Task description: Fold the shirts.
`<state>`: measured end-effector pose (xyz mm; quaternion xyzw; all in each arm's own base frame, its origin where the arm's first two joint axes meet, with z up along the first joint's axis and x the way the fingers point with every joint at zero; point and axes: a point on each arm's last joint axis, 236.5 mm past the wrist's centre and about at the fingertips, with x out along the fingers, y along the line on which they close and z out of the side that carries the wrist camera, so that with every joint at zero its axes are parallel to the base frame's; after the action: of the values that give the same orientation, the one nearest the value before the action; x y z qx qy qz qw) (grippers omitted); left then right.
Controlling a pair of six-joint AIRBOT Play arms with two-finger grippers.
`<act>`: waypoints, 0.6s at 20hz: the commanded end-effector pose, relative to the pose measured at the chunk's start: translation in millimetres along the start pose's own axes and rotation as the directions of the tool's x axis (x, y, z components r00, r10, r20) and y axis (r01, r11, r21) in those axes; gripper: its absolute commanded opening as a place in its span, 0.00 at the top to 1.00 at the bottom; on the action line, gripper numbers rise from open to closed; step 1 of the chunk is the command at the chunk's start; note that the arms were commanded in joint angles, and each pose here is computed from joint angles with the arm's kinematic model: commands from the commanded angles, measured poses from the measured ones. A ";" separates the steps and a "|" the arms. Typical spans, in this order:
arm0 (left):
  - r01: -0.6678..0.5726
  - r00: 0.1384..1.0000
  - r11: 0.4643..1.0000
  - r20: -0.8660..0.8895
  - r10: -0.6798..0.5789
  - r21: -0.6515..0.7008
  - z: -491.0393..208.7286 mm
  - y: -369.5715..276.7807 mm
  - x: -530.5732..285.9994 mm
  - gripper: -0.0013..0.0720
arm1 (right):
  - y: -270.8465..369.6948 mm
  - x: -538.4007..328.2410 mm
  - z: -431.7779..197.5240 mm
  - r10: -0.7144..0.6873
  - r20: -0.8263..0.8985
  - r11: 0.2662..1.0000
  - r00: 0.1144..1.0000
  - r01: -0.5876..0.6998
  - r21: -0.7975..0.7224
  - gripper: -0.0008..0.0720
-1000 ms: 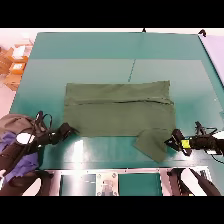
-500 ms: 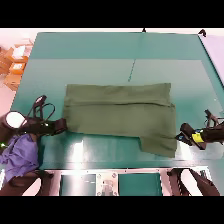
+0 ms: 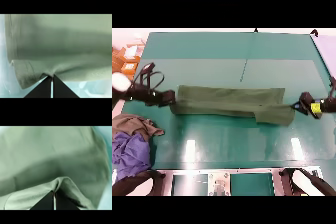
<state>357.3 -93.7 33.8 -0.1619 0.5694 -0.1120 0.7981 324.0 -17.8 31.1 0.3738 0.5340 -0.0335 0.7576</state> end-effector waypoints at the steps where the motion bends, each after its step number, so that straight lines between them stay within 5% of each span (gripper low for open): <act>1: 0.033 0.999 0.999 0.015 -0.033 0.032 57.5 -5.2 30.8 0.95 | 27.9 40.4 50.7 0.038 0.024 0.999 0.999 -0.038 -0.017 0.96; 5: 0.069 0.997 0.998 0.020 -0.069 0.013 105.9 2.9 94.4 0.94 | 22.3 107.6 91.6 0.030 -0.014 0.999 0.999 -0.030 0.031 0.96; 6: 0.066 0.998 0.998 0.024 -0.066 0.012 114.9 6.2 105.0 0.58 | 22.2 117.8 101.0 0.037 -0.014 0.999 0.999 -0.036 0.031 0.96; 7: 0.065 0.997 0.998 0.031 -0.065 0.006 121.2 8.0 109.8 0.23 | 22.9 122.4 106.8 0.042 -0.022 0.999 0.999 -0.041 0.035 0.80; 8: 0.064 0.997 0.998 0.040 -0.064 0.005 126.1 9.1 107.9 0.15 | 23.9 119.7 112.4 0.045 -0.031 0.999 0.999 -0.044 0.021 0.47; 9: 0.066 0.997 0.998 0.035 -0.066 0.010 128.3 8.7 101.8 0.15 | 24.3 110.2 118.4 0.050 -0.033 0.999 0.998 -0.050 -0.020 0.32; 12: 0.079 0.994 0.997 -0.076 -0.079 0.004 117.7 18.2 67.1 0.15 | 7.9 72.9 120.2 0.039 -0.104 0.991 0.994 -0.052 -0.125 0.26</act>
<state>501.5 -97.5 -6.0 -0.1783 0.5592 -0.1401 0.7974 465.6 -43.6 -15.8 0.3716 0.5364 0.0011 0.7578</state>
